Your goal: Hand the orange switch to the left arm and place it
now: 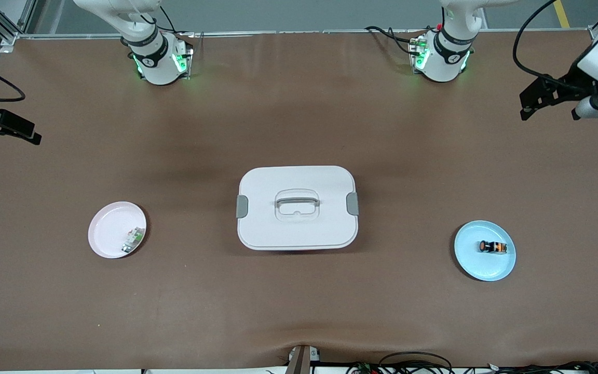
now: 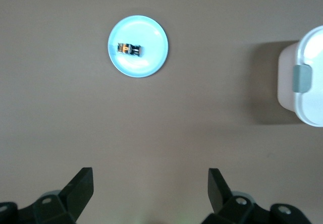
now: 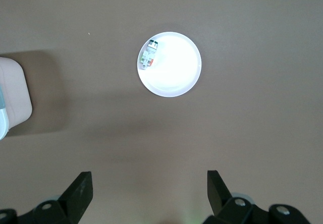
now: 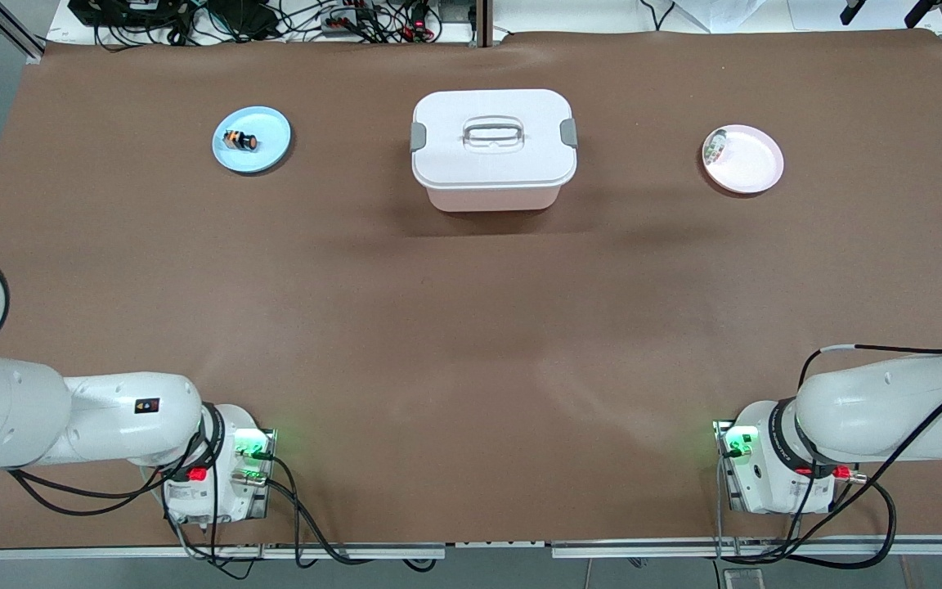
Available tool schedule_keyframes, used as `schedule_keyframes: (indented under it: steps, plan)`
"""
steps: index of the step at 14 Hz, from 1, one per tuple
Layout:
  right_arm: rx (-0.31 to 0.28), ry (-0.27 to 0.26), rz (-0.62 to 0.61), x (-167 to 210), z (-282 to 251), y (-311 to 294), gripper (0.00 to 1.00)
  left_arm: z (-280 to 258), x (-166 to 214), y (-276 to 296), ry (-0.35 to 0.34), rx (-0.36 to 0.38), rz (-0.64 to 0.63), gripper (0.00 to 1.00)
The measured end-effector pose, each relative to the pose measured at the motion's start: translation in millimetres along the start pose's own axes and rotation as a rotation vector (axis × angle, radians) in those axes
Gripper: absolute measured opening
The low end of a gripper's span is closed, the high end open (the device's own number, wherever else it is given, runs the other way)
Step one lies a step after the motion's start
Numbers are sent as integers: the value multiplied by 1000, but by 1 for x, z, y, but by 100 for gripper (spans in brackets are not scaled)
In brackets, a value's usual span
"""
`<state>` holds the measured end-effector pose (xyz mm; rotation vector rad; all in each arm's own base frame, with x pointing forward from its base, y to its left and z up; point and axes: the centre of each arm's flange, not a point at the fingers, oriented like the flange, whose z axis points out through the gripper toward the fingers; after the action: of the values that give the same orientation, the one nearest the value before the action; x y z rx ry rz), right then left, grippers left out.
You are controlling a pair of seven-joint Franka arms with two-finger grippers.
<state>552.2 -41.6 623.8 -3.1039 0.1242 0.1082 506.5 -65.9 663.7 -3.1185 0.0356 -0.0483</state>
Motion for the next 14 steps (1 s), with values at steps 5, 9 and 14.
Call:
schedule_keyframes:
  steps: [5, 9, 14]
  plan:
    - [0, 0, 0, 0, 0, 0, 100, -3, -14, 5, -22, -10, -90, 100]
    - [0, 0, 0, 0, 0, 0, 100, -2, -19, -1, -61, -6, -103, 100]
    - [0, 0, 0, 0, 0, 0, 100, -2, -21, -4, -81, -4, -109, 100]
